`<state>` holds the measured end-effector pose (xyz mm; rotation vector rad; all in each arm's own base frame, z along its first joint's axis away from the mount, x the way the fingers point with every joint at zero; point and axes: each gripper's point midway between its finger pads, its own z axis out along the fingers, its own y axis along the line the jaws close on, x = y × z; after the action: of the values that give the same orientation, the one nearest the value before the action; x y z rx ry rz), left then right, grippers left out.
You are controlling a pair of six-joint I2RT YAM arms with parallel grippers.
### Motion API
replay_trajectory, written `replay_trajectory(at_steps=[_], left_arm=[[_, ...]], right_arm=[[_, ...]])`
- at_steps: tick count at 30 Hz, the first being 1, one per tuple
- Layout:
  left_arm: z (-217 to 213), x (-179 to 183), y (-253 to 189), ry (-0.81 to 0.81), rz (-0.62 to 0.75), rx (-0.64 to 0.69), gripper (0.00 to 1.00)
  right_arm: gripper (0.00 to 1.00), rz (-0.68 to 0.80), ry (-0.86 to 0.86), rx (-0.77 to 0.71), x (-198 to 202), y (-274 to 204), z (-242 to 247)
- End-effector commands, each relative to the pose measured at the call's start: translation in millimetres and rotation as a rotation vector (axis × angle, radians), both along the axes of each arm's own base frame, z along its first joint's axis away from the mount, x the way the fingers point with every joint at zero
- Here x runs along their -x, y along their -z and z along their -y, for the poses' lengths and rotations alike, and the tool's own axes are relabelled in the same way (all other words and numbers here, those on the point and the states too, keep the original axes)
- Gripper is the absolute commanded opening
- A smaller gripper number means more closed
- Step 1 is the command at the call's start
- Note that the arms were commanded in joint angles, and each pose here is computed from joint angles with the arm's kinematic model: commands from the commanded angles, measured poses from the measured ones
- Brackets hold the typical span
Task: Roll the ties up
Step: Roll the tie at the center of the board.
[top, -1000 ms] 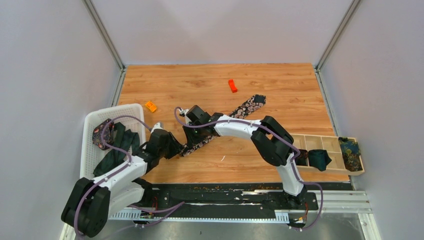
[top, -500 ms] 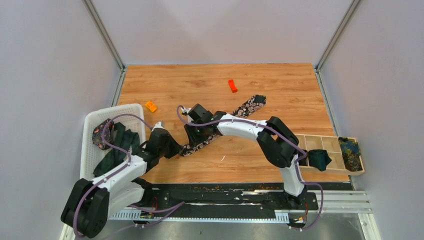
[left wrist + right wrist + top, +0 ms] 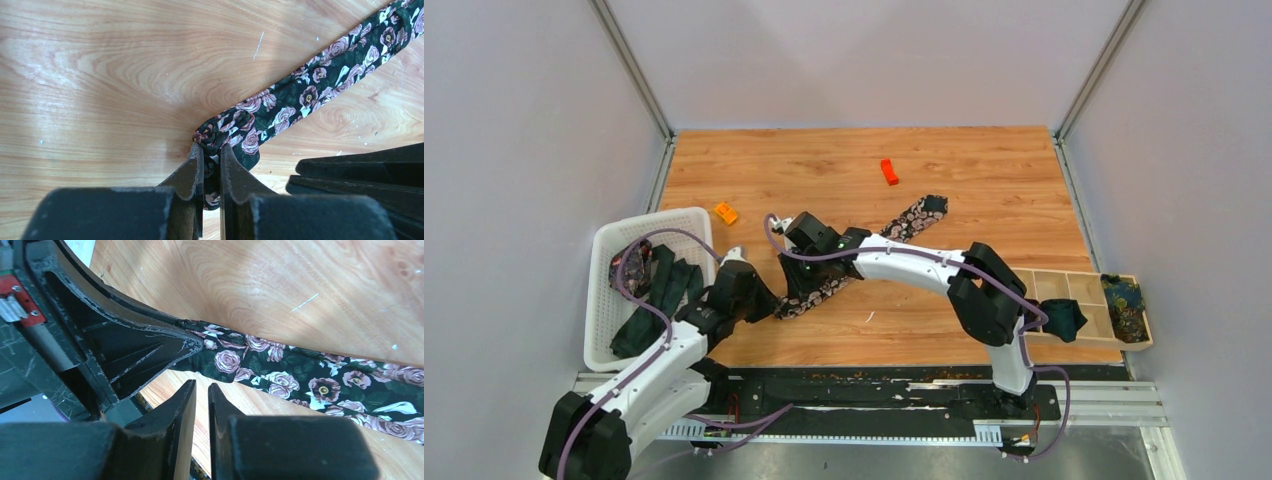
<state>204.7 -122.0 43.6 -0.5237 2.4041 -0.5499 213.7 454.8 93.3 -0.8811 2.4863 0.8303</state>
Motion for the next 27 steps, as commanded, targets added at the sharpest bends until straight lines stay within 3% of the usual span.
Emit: replay_trajectory(at_steps=[1, 16, 27], left_arm=[[-1, -3, -14, 0.010, 0.034, -0.009, 0.02], [4, 0, -25, 0.028, 0.047, 0.023, 0.02], [9, -1, -44, 0.054, 0.063, 0.040, 0.02]], right_arm=[[0.15, 0.000, 0.027, -0.015, -5, 3, -14], [0.11, -0.056, 0.014, 0.009, 2, 41, -23], [0.11, -0.065, 0.001, -0.006, 7, 39, -30]])
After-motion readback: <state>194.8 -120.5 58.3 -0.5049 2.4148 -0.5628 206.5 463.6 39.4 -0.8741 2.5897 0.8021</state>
